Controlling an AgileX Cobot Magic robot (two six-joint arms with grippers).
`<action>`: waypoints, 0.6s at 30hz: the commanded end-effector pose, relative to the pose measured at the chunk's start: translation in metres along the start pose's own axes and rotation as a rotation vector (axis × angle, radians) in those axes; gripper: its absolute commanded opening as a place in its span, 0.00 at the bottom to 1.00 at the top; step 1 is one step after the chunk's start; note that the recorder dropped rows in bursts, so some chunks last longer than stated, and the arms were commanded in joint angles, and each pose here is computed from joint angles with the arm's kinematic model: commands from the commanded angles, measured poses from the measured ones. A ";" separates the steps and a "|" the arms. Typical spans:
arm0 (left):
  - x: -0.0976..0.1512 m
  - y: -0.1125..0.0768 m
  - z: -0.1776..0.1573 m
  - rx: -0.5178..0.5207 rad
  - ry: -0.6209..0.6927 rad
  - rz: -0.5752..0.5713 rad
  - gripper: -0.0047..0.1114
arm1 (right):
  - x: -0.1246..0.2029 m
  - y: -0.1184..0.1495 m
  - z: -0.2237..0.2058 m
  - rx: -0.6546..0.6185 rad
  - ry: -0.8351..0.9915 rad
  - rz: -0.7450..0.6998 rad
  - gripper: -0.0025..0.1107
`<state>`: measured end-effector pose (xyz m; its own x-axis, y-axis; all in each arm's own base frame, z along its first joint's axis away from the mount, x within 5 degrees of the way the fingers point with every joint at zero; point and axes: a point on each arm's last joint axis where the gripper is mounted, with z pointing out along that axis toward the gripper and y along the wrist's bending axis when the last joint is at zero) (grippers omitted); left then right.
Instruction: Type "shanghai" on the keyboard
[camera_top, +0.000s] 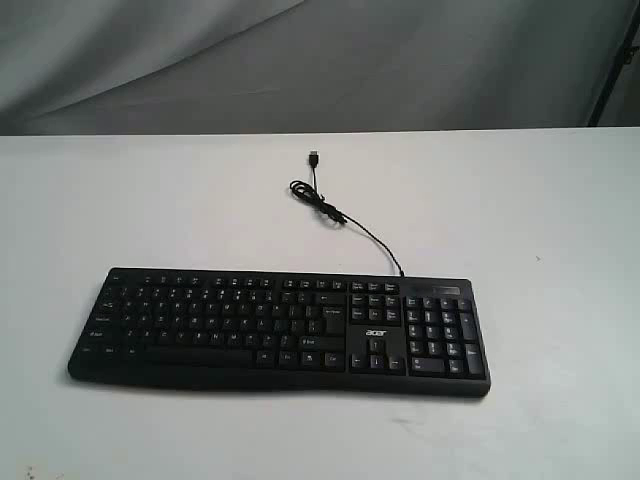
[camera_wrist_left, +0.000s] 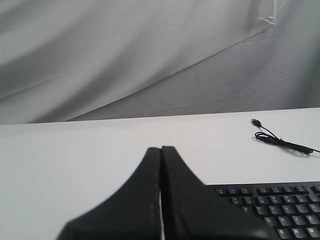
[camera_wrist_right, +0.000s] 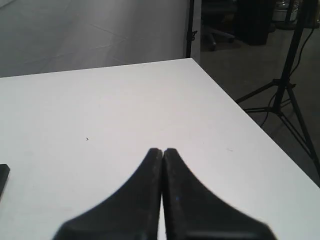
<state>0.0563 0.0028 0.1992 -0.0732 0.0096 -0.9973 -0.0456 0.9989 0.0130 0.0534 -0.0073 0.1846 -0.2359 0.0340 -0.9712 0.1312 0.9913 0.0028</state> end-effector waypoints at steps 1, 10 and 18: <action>0.000 0.000 0.000 0.007 -0.007 -0.002 0.04 | 0.001 -0.001 0.000 0.010 0.001 -0.005 0.02; 0.000 0.000 0.000 0.007 -0.007 -0.002 0.04 | -0.009 -0.001 0.000 0.016 -0.110 -0.046 0.02; 0.000 0.000 0.000 0.007 -0.007 -0.002 0.04 | -0.034 0.001 -0.007 0.000 -0.395 -0.033 0.02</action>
<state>0.0563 0.0028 0.1992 -0.0732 0.0096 -0.9973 -0.0456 0.9989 0.0130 0.0559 -0.0070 0.2121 0.0607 -0.0343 -0.9976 0.1250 0.9918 -0.0265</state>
